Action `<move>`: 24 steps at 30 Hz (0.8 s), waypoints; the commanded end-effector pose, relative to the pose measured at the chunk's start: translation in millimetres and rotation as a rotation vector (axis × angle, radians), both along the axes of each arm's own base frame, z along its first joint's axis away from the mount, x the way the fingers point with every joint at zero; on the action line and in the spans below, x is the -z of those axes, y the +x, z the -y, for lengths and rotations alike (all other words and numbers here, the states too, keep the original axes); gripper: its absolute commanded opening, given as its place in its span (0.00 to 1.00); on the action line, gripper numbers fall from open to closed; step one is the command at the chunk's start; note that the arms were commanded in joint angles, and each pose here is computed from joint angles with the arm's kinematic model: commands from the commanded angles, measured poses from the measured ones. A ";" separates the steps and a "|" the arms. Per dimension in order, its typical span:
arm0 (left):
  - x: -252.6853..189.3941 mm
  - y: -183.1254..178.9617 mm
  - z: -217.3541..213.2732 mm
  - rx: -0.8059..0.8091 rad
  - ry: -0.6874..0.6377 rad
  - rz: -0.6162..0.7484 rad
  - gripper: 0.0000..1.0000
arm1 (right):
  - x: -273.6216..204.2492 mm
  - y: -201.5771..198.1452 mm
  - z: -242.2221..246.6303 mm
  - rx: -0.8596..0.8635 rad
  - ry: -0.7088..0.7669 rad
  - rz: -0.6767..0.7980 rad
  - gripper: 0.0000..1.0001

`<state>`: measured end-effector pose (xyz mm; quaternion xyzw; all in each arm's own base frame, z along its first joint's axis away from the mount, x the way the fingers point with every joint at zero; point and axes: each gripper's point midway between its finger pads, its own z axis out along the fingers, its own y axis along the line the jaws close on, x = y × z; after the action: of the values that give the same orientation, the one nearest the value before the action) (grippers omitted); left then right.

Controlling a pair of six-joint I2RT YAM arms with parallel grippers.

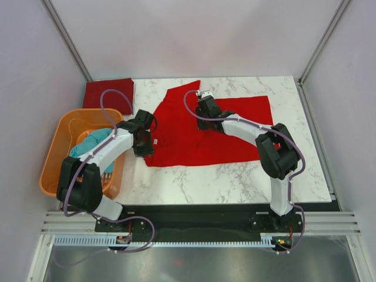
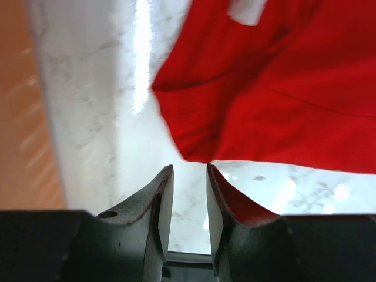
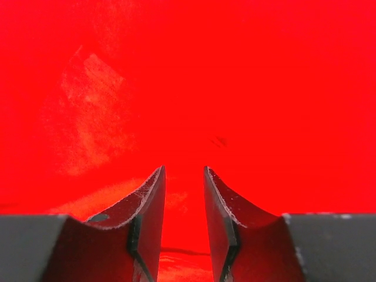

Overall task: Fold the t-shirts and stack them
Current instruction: Fold the tshirt

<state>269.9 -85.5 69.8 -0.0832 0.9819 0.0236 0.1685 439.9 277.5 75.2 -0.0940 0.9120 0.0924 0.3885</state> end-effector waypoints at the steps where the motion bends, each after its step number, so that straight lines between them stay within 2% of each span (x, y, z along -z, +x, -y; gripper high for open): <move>1: -34.6 22.8 54.4 0.060 -0.273 0.106 0.37 | -19.2 -0.5 -5.1 -0.014 0.075 -0.015 0.40; 3: -39.9 37.5 68.5 0.090 -0.323 0.120 0.38 | -14.9 -0.8 -1.6 -0.007 0.092 -0.042 0.41; 5: -52.8 58.8 75.8 0.128 -0.325 0.161 0.38 | -10.1 -1.2 -0.2 -0.001 0.106 -0.063 0.41; 7: -43.2 74.9 80.5 0.148 -0.307 0.143 0.39 | -8.0 2.2 4.9 0.008 0.107 -0.067 0.41; 11: -55.0 121.5 99.1 0.224 -0.317 0.215 0.39 | -3.7 7.5 4.3 -0.034 0.118 -0.061 0.41; 15: -46.0 160.0 114.8 0.304 -0.314 0.254 0.38 | -1.5 11.2 7.3 -0.061 0.136 -0.064 0.40; 19: -15.1 188.9 123.0 0.358 -0.283 0.244 0.38 | -4.0 12.9 12.6 -0.058 0.148 -0.061 0.39; 22: -22.2 215.9 135.0 0.404 -0.292 0.299 0.39 | -4.9 11.2 15.0 -0.045 0.166 -0.073 0.39; 24: -4.5 224.0 138.3 0.416 -0.286 0.277 0.39 | -4.3 8.4 14.3 -0.032 0.184 -0.087 0.39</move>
<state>466.7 -208.6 65.4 0.0433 0.9555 -0.1461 0.2525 448.0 258.2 71.1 -0.0760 0.9204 0.1622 0.3476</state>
